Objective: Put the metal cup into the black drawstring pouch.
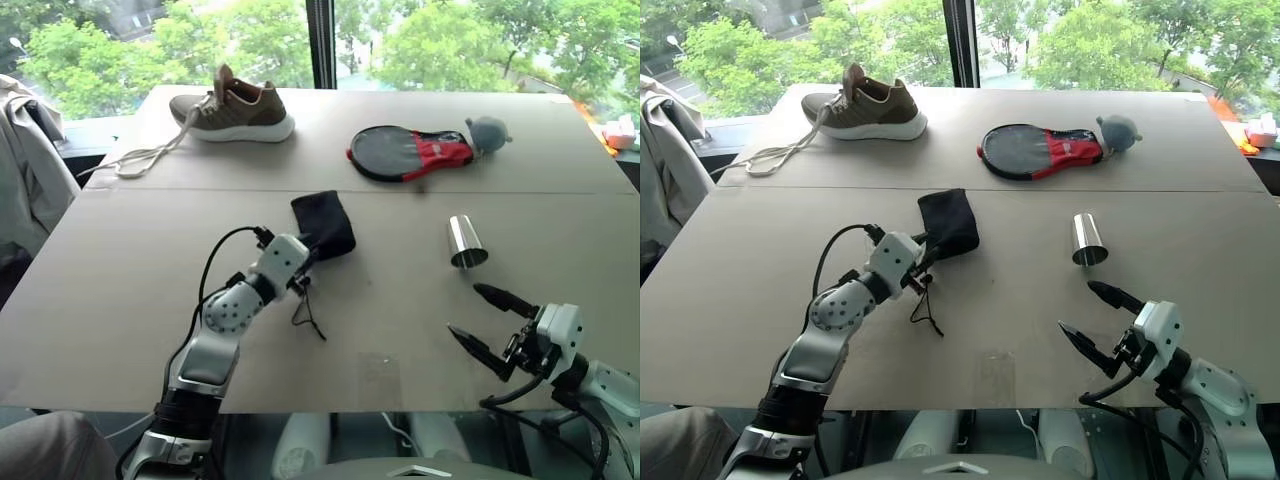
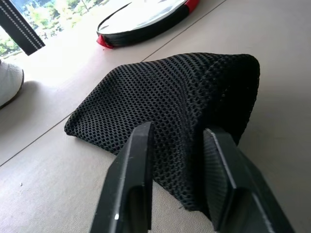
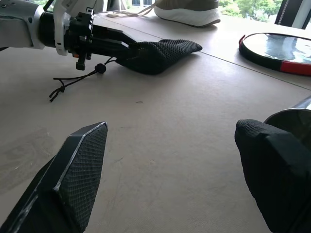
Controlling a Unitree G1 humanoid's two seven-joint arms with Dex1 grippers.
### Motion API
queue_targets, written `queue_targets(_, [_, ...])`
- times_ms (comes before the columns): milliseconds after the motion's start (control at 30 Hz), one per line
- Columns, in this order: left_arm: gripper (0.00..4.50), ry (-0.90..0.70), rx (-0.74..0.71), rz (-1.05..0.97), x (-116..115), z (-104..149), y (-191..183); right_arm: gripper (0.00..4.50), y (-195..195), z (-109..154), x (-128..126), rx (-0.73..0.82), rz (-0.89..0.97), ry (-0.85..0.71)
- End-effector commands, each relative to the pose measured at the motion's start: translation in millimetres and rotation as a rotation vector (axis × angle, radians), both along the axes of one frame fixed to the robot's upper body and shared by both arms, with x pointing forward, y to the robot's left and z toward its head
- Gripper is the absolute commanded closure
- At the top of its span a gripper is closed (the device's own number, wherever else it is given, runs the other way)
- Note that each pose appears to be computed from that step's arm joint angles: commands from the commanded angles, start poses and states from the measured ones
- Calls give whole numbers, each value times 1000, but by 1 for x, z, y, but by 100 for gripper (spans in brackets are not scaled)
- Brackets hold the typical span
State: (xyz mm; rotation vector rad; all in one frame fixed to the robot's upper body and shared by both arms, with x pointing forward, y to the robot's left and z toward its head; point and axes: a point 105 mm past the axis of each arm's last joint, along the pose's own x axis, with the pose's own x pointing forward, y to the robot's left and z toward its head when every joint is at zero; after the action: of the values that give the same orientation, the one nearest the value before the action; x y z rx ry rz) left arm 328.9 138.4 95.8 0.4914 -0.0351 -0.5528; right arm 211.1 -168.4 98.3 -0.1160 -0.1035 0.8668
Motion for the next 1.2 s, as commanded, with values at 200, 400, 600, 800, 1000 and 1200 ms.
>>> queue_targets(200, [448,-22,-55,-9,5,17,-7,25,-16,3,17,-146,-112,-76])
queue_targets(400, [448,-35,-155,-30,7,42,-24,25,-50,11,53,-236,-411,-136])
queue_targets(600, [448,113,-416,12,15,59,-32,25,-53,9,76,-237,-500,-108])
queue_targets(800, [448,184,-481,-12,18,75,-35,25,-53,1,100,-202,-569,-39])
queue_targets(1000, [450,214,-454,-3,18,69,-31,110,-45,-8,101,-153,-561,27])
queue_targets(1200, [450,220,-451,0,20,70,-30,368,-48,-7,98,-153,-576,26])
